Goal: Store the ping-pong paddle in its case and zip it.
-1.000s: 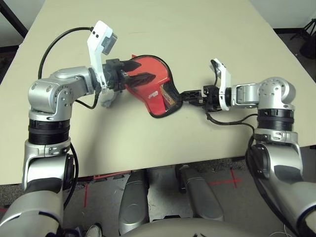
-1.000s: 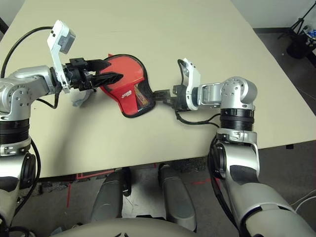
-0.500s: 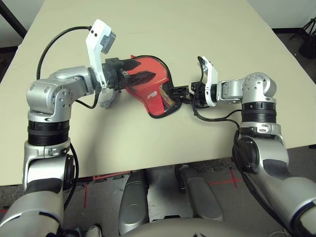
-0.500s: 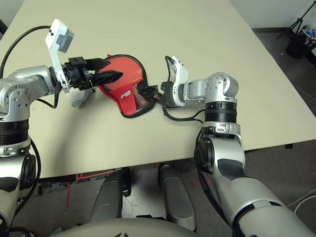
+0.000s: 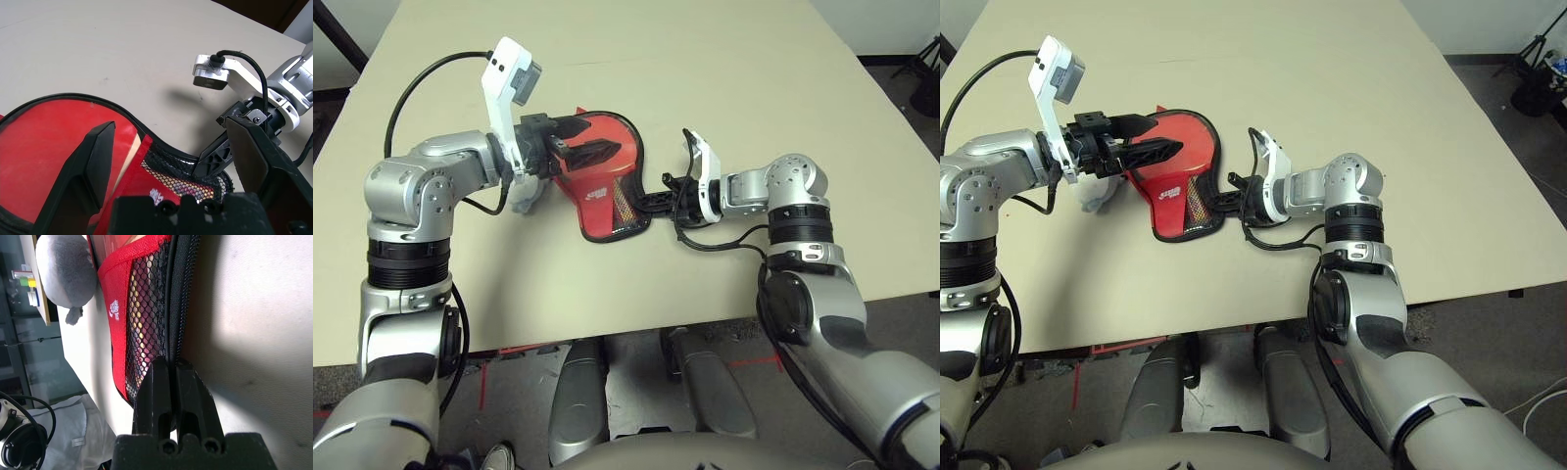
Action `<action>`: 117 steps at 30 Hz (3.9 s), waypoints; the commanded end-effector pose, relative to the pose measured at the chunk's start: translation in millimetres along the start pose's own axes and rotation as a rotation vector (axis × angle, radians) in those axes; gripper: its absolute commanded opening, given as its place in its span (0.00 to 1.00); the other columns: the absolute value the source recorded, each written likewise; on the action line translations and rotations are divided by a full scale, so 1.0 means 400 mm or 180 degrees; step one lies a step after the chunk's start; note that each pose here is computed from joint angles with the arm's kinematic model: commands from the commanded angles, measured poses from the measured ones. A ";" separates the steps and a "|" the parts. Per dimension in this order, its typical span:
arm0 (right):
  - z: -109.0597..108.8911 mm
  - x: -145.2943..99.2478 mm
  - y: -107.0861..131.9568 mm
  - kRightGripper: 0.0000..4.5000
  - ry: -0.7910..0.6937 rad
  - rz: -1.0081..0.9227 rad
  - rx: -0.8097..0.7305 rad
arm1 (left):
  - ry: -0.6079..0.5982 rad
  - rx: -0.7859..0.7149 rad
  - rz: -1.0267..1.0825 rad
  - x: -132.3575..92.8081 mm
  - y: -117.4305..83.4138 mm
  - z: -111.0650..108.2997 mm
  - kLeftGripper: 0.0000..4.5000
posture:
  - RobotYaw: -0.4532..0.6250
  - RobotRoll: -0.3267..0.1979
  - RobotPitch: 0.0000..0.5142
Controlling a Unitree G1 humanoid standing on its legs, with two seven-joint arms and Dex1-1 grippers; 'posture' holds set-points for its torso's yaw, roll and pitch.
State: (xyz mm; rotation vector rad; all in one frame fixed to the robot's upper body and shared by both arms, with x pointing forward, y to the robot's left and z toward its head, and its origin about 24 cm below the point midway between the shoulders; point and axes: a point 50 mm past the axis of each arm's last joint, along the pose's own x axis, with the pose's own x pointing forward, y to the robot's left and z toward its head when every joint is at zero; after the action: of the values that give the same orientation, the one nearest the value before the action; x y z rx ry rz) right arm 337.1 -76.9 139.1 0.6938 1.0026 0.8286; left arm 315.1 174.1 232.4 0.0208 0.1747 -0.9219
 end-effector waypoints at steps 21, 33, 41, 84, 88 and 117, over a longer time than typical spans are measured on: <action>-0.233 -0.241 -0.073 0.01 0.0067 -0.0106 -0.0163 | 0.0016 -0.0012 -0.0043 0.018 0.007 -0.012 1.00 | 0.41 0.62 0.46; -0.244 -0.242 -0.075 0.36 -0.0289 -0.0385 -0.0109 | 0.0023 0.0013 -0.0079 0.024 0.011 -0.009 1.00 | 0.40 0.62 0.46; -0.230 -0.350 -0.059 0.99 0.0020 -0.0626 -0.0555 | 0.0025 0.0046 -0.0045 0.017 0.016 -0.005 1.00 | 0.41 0.62 0.45; -0.111 -0.004 0.008 0.99 0.0583 -0.0350 -0.3857 | 0.0374 0.0204 0.0244 -0.059 0.089 0.002 1.00 | 0.46 0.62 0.45; -0.108 -0.006 -0.004 0.99 0.0623 -0.0402 -0.3936 | 0.0698 0.0278 0.0284 -0.087 0.102 -0.016 1.00 | 0.46 0.62 0.44; -0.086 0.004 -0.001 1.00 0.0474 -0.0496 -0.3952 | 0.1398 0.0841 0.0116 -0.025 0.115 -0.171 0.72 | 0.43 0.62 0.43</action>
State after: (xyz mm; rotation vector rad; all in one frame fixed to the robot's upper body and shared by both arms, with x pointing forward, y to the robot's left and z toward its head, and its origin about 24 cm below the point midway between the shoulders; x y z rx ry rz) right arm 306.0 -63.1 145.7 -0.5138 0.3736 1.2002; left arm 335.6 211.6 169.9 0.4667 0.4260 -0.9075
